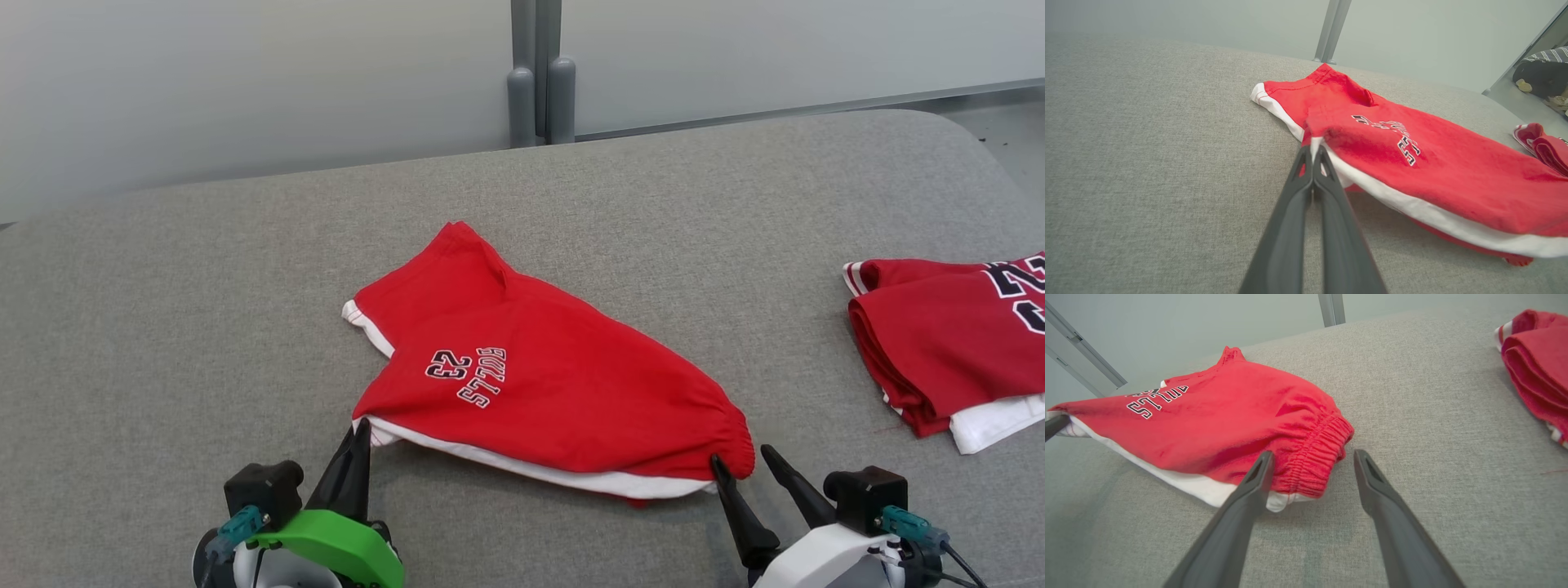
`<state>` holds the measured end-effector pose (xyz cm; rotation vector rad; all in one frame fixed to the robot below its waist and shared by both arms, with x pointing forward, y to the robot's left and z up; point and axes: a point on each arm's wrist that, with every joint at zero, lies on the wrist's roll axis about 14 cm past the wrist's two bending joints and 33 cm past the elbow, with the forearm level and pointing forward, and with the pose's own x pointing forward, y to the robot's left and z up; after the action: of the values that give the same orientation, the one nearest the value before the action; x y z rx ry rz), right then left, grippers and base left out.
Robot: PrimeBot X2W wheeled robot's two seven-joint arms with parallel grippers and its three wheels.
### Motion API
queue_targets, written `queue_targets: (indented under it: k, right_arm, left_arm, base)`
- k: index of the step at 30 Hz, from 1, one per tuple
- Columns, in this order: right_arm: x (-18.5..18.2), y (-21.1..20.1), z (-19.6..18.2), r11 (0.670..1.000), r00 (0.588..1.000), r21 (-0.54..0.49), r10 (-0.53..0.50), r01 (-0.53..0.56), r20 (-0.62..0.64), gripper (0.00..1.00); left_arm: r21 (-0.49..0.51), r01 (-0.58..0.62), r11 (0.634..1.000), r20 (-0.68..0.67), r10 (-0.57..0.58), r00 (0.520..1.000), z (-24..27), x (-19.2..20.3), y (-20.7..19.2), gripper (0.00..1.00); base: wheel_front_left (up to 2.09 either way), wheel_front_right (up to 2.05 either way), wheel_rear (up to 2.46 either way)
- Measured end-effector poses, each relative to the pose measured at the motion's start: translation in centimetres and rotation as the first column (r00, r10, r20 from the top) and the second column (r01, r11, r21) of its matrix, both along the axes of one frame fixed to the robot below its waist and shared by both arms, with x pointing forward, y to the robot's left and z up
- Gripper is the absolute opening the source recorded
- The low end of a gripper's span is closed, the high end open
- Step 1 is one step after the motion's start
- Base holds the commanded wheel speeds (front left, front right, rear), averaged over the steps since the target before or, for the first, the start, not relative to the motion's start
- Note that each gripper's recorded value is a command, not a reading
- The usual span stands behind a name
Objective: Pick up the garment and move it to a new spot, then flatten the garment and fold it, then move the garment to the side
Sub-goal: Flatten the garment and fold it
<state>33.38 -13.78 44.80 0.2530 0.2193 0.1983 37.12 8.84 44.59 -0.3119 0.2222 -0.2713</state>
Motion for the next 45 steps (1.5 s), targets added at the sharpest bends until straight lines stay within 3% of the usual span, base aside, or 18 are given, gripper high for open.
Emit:
queue_targets:
  k: [16,17,18,19,21,25,26,27,28,36,45]
  right_arm:
    - [-0.9,3.3,-1.6,0.988,0.988,-0.049,0.147,-0.149,-0.051,1.0]
    - [-0.9,3.4,-1.6,0.985,0.986,-0.061,0.158,-0.162,-0.053,0.94]
    - [-0.9,3.6,-1.6,0.983,0.984,-0.07,0.168,-0.172,-0.054,0.78]
    - [-0.9,3.7,-1.7,0.979,0.982,-0.084,0.182,-0.186,-0.058,0.78]
    - [-1.1,4.0,-1.9,0.972,0.977,-0.105,0.202,-0.209,-0.068,0.5]
    - [-1.3,4.0,-2.3,0.966,0.973,-0.124,0.218,-0.227,-0.081,0.3]
    - [-1.2,3.9,-2.3,0.964,0.972,-0.133,0.221,-0.231,-0.082,0.21]
    - [-1.1,3.8,-2.2,0.963,0.972,-0.14,0.222,-0.231,-0.079,0.03]
    - [-1.0,3.7,-2.1,0.961,0.972,-0.148,0.224,-0.232,-0.071,0.0]
    - [1.8,2.9,2.8,0.976,0.977,-0.144,0.182,-0.165,0.111,0.0]
    - [3.7,1.5,9.5,0.97,0.938,-0.21,0.183,-0.123,0.293,0.0]
  left_arm:
    - [-0.003,-0.023,1.0,0.001,0.023,1.0,0.0,0.1,0.6,0.0]
    - [-0.003,-0.024,1.0,0.001,0.024,1.0,0.0,0.1,0.7,0.0]
    - [-0.003,-0.024,1.0,0.001,0.024,1.0,0.0,0.1,0.7,0.0]
    - [-0.003,-0.024,1.0,0.001,0.024,1.0,0.0,0.1,0.7,0.0]
    - [-0.005,-0.026,1.0,0.001,0.026,1.0,0.1,0.1,0.7,0.0]
    - [-0.007,-0.029,1.0,0.001,0.029,1.0,0.0,0.2,0.7,0.0]
    - [-0.007,-0.03,1.0,0.001,0.03,1.0,0.0,0.3,0.8,0.0]
    - [-0.009,-0.032,0.999,0.001,0.032,0.999,0.0,0.3,0.8,0.0]
    - [-0.011,-0.035,0.999,0.001,0.035,0.999,0.0,0.4,0.9,0.0]
    - [-0.026,-0.06,0.998,0.043,0.061,0.997,1.4,1.1,1.4,0.0]
    - [-0.098,-0.075,0.992,0.218,0.095,0.971,7.5,2.0,1.8,0.0]
  base:
    - [0.0,0.0,0.0]
    - [0.0,0.0,0.0]
    - [0.0,0.0,0.0]
    - [0.0,0.0,0.0]
    - [0.0,0.0,0.0]
    - [0.0,0.0,0.0]
    - [0.0,0.0,0.0]
    - [0.0,0.0,0.0]
    - [0.0,0.0,0.0]
    - [0.0,0.0,0.0]
    - [0.0,0.0,0.0]
